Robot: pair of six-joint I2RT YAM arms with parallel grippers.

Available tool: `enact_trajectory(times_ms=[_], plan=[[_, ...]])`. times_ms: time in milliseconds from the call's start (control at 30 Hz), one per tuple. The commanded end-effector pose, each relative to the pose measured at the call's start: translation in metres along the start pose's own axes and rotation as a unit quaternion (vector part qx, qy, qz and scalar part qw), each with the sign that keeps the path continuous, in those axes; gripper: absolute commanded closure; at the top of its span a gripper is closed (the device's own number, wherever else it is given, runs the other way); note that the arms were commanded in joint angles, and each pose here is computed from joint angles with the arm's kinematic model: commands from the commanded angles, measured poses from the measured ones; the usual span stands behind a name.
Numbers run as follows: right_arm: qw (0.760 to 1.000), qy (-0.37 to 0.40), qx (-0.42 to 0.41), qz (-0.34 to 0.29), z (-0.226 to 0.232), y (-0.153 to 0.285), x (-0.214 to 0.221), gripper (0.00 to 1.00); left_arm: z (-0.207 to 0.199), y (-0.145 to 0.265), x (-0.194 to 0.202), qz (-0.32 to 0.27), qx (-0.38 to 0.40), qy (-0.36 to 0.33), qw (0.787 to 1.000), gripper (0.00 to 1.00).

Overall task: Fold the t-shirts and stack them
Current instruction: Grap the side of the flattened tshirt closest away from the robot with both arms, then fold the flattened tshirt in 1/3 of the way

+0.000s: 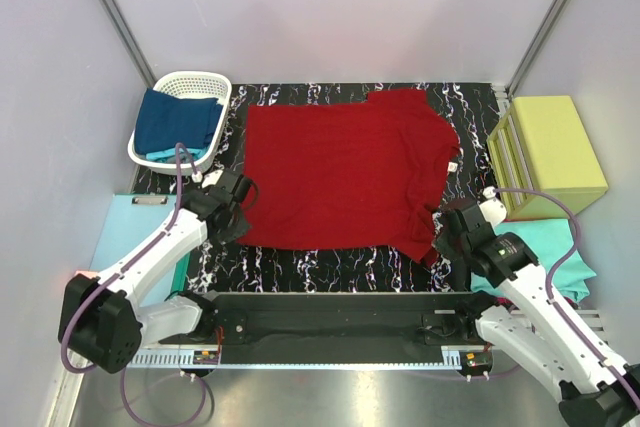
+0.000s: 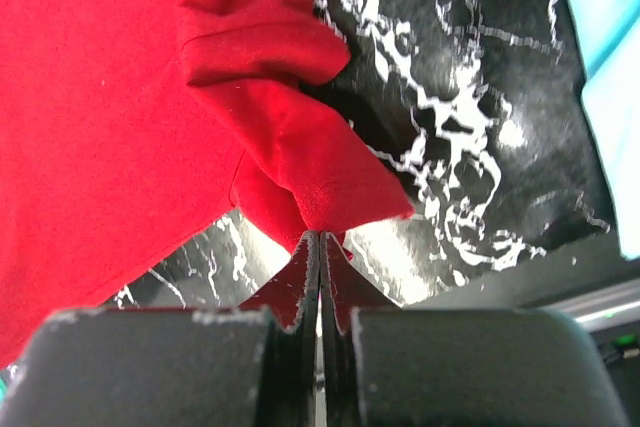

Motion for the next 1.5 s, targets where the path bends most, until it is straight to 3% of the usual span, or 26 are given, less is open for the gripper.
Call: enact_trajectory(times_ms=[0,267,633,967,1467], plan=[[1.0,-0.026,0.01,0.012,-0.005,0.007,0.008,1.0,0.001,0.004,-0.01,-0.012,-0.005,0.01,1.0,1.0],[0.998,-0.045,-0.006,-0.047,-0.003,0.027,-0.011,1.0,0.005,0.02,-0.019,-0.036,0.002,0.018,0.999,1.0],[0.99,-0.041,-0.026,-0.129,0.047,0.029,-0.046,1.0,0.009,0.035,-0.049,-0.068,0.0,0.039,0.997,1.0],[0.986,-0.028,-0.018,-0.164,0.069,0.018,-0.061,1.0,0.021,0.028,-0.075,-0.078,-0.015,0.066,0.995,1.0],[0.976,-0.054,0.0,-0.21,0.081,-0.005,-0.119,1.0,0.016,0.015,-0.109,-0.081,-0.04,0.093,0.992,1.0]])
Point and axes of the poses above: each gripper's point midway between its finger pads, its own y axis back along the fingers, its own z axis along the line the jaws close on, x = y × z, the point moved 9 cm from there along y, back along the fingers, and after that the axes turned 6 degrees about -y, right-handed, at the moved point
